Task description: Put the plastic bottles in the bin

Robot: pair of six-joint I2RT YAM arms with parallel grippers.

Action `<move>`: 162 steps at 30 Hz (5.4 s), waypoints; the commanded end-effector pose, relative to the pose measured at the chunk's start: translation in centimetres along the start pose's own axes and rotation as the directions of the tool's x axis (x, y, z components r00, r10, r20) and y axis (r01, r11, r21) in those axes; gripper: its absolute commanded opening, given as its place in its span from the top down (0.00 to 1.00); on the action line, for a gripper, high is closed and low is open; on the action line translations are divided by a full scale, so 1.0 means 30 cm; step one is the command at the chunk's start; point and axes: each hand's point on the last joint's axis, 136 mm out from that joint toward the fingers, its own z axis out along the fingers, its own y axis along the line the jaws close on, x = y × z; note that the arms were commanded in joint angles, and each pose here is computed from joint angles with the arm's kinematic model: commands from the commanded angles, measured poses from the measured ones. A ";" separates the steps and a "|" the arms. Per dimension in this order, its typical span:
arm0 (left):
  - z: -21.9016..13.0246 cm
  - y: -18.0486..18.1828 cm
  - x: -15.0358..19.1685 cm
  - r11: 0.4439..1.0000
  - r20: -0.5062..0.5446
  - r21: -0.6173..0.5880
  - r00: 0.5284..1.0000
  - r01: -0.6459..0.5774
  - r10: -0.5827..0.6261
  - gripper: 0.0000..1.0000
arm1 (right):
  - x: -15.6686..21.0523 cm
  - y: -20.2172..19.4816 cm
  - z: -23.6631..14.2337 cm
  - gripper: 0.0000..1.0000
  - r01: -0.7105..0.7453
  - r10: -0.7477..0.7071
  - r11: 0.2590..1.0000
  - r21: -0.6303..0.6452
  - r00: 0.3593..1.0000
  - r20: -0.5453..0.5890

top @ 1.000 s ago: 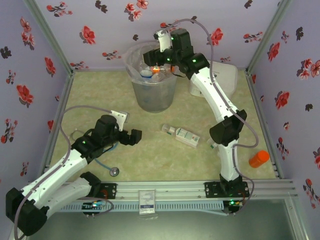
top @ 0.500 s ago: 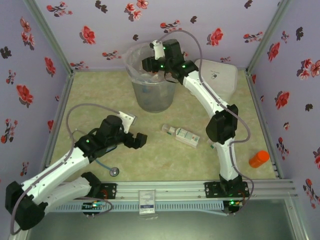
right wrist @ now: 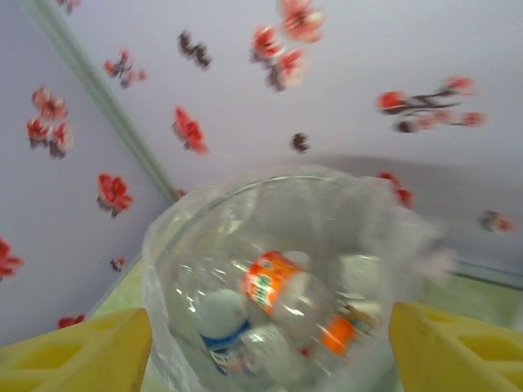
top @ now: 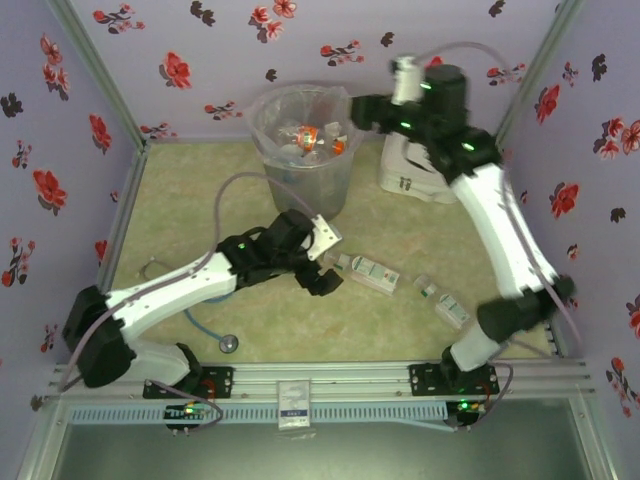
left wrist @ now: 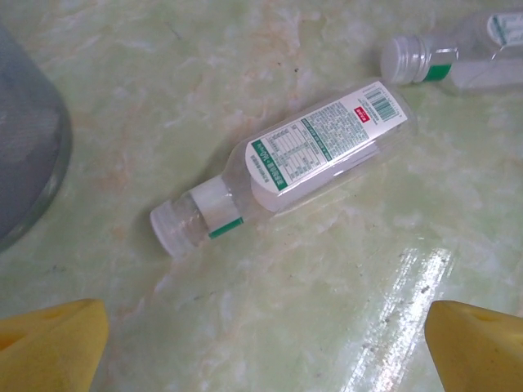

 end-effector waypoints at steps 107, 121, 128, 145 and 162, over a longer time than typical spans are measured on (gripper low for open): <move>-0.297 0.291 0.203 0.745 0.361 -0.175 0.746 0.644 -0.560 0.03 | -0.124 0.196 -0.149 0.74 0.334 -0.378 0.915 0.225 0.906 0.192; -0.348 0.283 0.248 0.724 0.383 -0.170 0.722 0.668 -0.576 0.05 | 0.013 0.079 0.393 0.76 0.497 -0.481 0.833 0.243 0.868 -0.124; -0.352 0.280 0.261 0.719 0.380 -0.170 0.718 0.673 -0.583 0.05 | 0.204 -0.014 0.570 0.69 0.540 -0.477 0.817 0.201 0.830 -0.290; -0.325 0.286 0.240 0.723 0.366 -0.170 0.724 0.670 -0.585 0.05 | 0.093 0.110 0.443 0.13 0.418 -0.397 0.903 0.104 0.901 -0.173; -0.304 0.280 0.234 0.732 0.350 -0.160 0.732 0.662 -0.585 0.05 | 0.106 0.069 0.428 0.45 0.347 -0.327 0.930 0.122 0.932 -0.155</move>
